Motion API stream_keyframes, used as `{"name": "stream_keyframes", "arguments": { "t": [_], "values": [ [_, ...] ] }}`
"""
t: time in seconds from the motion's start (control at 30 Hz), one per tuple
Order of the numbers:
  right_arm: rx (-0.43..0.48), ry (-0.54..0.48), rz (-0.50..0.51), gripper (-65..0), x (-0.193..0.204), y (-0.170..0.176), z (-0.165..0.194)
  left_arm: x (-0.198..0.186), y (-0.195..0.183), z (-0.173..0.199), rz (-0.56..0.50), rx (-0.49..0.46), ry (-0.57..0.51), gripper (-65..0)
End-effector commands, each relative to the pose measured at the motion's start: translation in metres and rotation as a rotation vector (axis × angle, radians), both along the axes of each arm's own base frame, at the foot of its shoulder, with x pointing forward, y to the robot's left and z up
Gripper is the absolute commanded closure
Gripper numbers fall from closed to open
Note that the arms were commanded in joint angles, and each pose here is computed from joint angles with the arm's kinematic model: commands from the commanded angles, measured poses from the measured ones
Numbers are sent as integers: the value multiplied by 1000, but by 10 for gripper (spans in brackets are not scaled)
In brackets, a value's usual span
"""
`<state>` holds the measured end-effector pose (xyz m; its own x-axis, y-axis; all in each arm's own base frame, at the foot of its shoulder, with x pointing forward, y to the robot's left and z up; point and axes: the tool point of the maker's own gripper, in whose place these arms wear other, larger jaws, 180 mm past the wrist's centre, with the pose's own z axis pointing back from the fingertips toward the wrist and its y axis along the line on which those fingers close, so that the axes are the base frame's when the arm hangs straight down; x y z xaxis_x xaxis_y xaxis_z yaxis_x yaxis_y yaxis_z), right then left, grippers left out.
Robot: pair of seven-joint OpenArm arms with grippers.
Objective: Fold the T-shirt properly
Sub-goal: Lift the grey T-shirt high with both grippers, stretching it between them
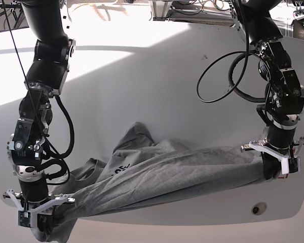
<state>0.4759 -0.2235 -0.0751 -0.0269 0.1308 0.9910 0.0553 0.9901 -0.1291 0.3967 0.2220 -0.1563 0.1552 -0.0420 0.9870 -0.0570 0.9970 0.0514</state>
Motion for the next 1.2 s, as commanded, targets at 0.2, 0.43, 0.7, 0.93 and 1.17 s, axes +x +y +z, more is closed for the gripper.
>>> {"name": "stream_keyframes", "arguments": {
  "t": [0.2, 0.43, 0.7, 0.93, 1.17],
  "values": [
    [-34, -240, 20, -2, 8, 9, 109, 15, 14, 94, 27, 46, -238, 0],
    [-67, -304, 21, -2, 20, 7, 164, 17, 25, 161, 51, 86, -386, 0],
    [-66, -323, 17, -2, 33, 0, 197, 18, 36, 195, 77, 90, -434, 0],
    [-58, -324, 12, -2, 39, -5, 211, 18, 36, 203, 79, 88, -453, 0],
    [-41, -341, 9, -2, 41, -9, 230, 17, 37, 218, 82, 84, -481, 0]
  ]
}}
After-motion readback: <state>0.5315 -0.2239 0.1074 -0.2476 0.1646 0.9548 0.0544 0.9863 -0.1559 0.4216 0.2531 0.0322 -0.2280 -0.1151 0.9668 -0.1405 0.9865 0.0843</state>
